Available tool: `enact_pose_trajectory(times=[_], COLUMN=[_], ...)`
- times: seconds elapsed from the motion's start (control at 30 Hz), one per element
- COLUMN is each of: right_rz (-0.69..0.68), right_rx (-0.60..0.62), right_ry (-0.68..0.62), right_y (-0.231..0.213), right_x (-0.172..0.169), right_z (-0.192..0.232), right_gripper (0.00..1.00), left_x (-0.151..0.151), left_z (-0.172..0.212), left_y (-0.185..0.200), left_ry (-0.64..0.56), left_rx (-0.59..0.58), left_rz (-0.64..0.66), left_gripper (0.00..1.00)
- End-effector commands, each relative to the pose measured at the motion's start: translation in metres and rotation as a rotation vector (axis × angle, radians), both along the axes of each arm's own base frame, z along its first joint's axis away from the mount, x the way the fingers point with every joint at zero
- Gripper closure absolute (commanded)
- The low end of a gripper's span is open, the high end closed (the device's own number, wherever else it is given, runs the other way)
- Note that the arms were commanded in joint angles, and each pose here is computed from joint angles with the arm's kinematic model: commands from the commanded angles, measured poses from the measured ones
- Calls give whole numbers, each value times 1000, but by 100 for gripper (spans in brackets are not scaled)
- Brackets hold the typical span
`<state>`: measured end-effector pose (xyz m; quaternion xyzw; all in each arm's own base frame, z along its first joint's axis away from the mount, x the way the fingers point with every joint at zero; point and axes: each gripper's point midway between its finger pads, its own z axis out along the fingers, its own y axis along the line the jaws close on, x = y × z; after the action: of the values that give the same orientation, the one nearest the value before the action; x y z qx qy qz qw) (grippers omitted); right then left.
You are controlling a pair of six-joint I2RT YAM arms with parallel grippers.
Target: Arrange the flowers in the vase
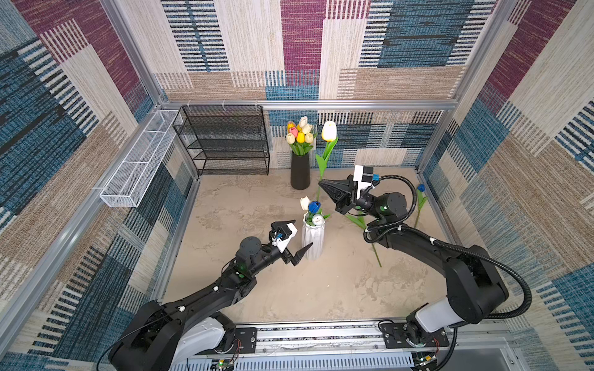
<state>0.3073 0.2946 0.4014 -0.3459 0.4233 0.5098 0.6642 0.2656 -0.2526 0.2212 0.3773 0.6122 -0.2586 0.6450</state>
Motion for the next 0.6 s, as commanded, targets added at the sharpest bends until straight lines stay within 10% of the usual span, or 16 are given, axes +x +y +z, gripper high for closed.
enact_pose_trajectory(times=[0.0, 0.57], right_rz=[1, 18], right_rx=[-7, -4], right_ry=[20, 19], right_y=[2, -2], right_x=[2, -7], right_z=[-8, -1], right_gripper=[100, 100], left_x=[-2, -1], left_z=[13, 18], left_y=[-3, -5], left_ry=[-13, -19], left_rx=[-47, -46], left_rz=[-22, -25], left_gripper=[2, 2])
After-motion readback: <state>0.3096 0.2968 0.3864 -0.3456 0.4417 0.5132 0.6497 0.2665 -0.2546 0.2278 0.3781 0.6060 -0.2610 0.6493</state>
